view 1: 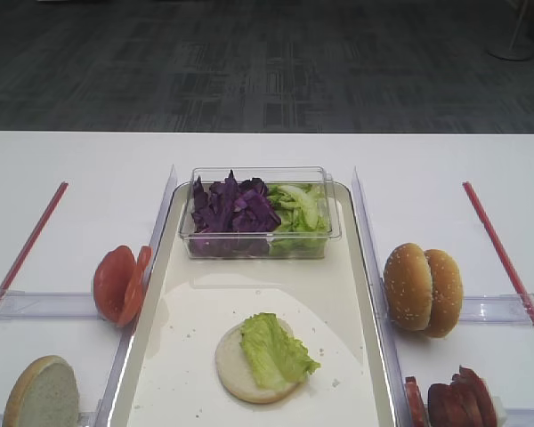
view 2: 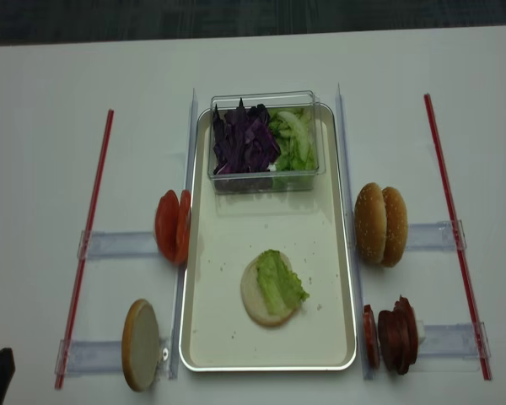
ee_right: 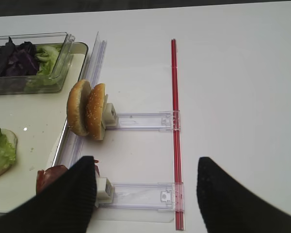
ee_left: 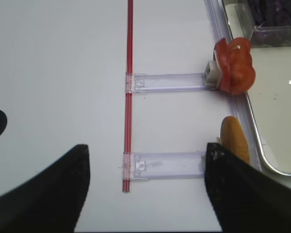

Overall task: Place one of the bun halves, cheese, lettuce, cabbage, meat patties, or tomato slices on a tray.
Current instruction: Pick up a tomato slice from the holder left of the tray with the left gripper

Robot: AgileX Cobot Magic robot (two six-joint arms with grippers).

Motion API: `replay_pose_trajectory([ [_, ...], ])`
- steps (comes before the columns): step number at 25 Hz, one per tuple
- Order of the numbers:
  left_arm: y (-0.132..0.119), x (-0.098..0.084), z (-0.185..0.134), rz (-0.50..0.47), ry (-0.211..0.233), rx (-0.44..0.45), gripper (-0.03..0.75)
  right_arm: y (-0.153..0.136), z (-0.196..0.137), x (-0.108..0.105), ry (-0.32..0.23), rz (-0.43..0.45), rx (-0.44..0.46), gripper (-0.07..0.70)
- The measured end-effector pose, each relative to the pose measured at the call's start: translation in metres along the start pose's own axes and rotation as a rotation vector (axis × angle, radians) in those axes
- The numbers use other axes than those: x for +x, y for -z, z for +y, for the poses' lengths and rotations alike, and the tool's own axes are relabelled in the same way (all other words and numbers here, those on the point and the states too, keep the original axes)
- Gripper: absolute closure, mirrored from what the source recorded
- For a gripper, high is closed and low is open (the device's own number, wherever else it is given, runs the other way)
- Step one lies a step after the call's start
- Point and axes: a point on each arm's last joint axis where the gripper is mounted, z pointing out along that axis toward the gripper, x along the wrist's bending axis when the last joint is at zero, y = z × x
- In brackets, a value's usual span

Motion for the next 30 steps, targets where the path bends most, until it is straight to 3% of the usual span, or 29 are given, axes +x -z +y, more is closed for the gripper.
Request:
replay_pose_trajectory([
  [6,0.001,-0.001,0.028,-0.009,0.042,0.076,0.240,0.000,0.000,0.000,0.000,0.000,0.000,0.153],
  [18,-0.013,-0.004,0.062,0.007,0.043,0.251,0.240,0.000,0.000,0.000,0.000,0.000,0.000,0.153],
  [30,-0.071,-0.009,0.109,0.034,0.005,0.495,0.240,0.000,0.000,0.000,0.000,0.000,0.000,0.153],
])
